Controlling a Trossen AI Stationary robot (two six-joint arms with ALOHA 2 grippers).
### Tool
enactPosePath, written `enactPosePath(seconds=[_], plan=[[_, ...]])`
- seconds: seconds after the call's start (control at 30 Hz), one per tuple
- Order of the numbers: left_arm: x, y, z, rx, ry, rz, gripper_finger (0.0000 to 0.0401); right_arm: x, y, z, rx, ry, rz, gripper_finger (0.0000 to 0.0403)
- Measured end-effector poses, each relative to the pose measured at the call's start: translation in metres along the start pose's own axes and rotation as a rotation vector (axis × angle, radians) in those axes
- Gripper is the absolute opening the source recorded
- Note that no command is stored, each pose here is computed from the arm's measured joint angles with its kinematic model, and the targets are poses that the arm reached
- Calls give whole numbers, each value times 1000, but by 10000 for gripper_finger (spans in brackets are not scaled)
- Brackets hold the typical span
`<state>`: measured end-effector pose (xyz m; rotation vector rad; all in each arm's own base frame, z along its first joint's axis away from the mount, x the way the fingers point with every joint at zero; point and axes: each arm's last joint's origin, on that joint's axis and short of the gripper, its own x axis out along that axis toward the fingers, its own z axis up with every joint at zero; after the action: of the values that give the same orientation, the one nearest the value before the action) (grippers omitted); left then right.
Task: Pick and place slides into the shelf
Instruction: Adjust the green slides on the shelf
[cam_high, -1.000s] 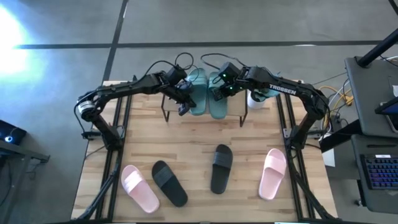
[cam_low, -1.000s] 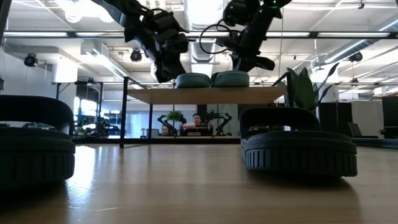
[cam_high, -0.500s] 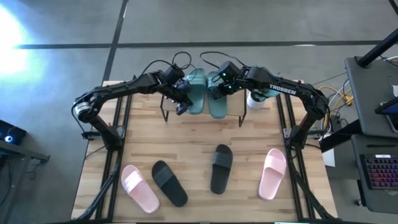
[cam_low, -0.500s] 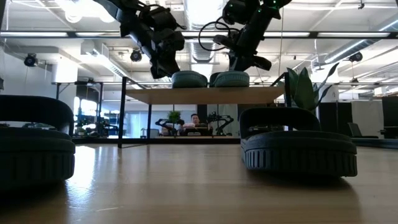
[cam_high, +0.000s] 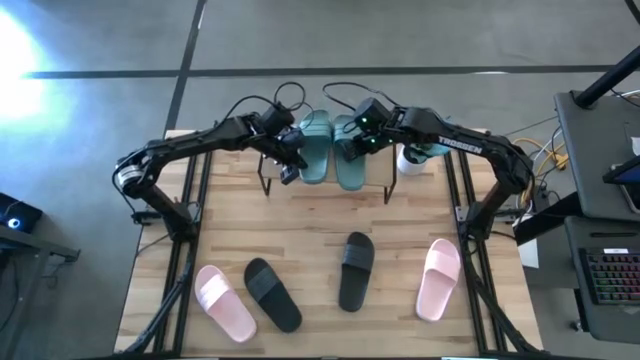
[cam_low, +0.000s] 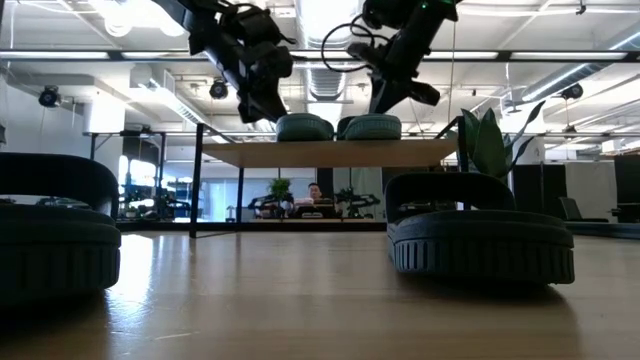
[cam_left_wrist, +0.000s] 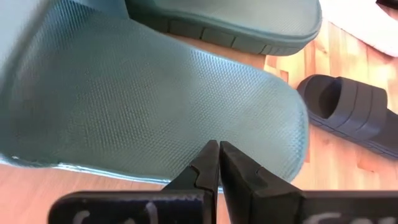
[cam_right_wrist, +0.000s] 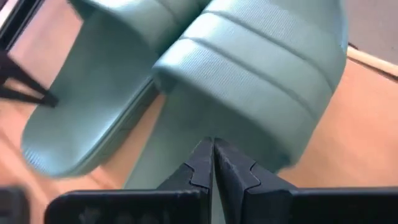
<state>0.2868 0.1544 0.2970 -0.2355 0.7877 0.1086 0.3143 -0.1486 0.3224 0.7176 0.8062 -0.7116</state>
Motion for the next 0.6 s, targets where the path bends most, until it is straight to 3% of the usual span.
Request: enactPosePath(seconds=[0.17, 0.37, 0.6], plan=[[-2, -1, 0, 2, -6, -1, 0, -7, 4, -11, -16, 101, 51, 9], [-1, -1, 0, 0, 1, -2, 0, -4, 14, -38, -39, 193, -31, 9], [-1, -1, -1, 2, 6, -3, 0, -8, 27, -52, -67, 242, -12, 9]])
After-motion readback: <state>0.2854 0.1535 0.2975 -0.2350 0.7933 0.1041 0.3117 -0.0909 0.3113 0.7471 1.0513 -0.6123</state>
